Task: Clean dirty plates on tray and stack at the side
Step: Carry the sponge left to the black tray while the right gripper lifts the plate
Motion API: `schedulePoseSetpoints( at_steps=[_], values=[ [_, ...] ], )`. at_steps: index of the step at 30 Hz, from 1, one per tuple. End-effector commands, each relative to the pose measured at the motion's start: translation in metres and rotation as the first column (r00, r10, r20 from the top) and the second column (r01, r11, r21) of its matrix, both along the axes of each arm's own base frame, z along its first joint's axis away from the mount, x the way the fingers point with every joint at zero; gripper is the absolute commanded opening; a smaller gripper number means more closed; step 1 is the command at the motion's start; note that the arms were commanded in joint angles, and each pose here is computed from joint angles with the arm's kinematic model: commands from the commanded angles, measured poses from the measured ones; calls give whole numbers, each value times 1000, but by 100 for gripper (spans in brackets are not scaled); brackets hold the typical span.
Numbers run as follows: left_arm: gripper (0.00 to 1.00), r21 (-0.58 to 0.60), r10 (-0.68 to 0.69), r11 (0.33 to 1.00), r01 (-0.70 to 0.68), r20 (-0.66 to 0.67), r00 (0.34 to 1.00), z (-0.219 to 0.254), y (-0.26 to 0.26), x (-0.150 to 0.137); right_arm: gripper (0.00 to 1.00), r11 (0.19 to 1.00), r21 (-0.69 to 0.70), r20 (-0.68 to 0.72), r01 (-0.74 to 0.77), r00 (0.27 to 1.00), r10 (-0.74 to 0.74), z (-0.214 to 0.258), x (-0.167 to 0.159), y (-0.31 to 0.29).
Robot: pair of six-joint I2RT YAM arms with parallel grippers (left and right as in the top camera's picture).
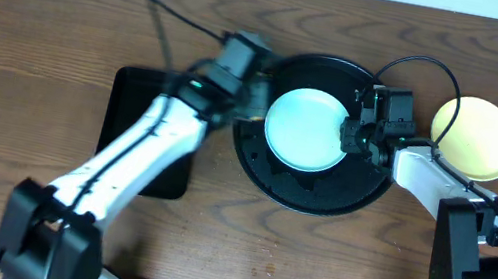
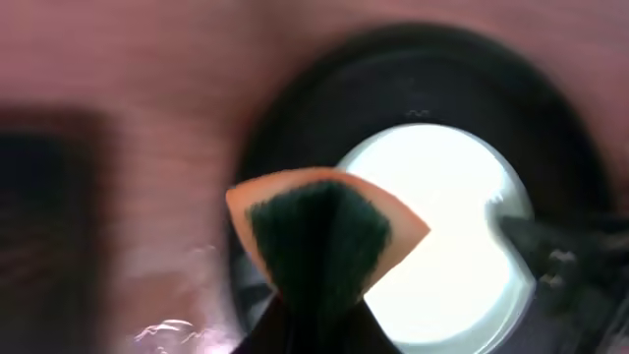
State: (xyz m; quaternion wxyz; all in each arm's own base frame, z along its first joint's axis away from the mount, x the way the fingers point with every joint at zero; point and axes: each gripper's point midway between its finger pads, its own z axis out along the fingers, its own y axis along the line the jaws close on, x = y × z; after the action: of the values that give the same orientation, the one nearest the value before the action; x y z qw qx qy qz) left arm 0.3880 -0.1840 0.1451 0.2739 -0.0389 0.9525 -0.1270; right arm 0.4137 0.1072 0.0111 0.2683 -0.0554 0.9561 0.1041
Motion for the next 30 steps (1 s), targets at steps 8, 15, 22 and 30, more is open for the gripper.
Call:
schedulePoseSetpoints(
  at_steps=[8, 15, 22, 30],
  values=[
    [8, 210, 344, 933, -293, -273, 898, -37, 164, -33, 1, 1000, 5, 10, 1, 1000, -1, 4, 0, 0],
    [8, 232, 409, 908, -348, -321, 854, -41, 190, -46, 1, 1000, -1, 128, -20, 992, 20, 55, 17, 1],
    [7, 256, 361, 924, -283, -348, 865, -43, 191, -54, 1, 978, -208, 313, -22, 946, 88, 134, 17, -23],
    [8, 258, 362, 924, -282, -353, 863, -44, 191, -55, 1, 789, -605, 410, 107, 892, 193, 198, -10, -26]
  ],
)
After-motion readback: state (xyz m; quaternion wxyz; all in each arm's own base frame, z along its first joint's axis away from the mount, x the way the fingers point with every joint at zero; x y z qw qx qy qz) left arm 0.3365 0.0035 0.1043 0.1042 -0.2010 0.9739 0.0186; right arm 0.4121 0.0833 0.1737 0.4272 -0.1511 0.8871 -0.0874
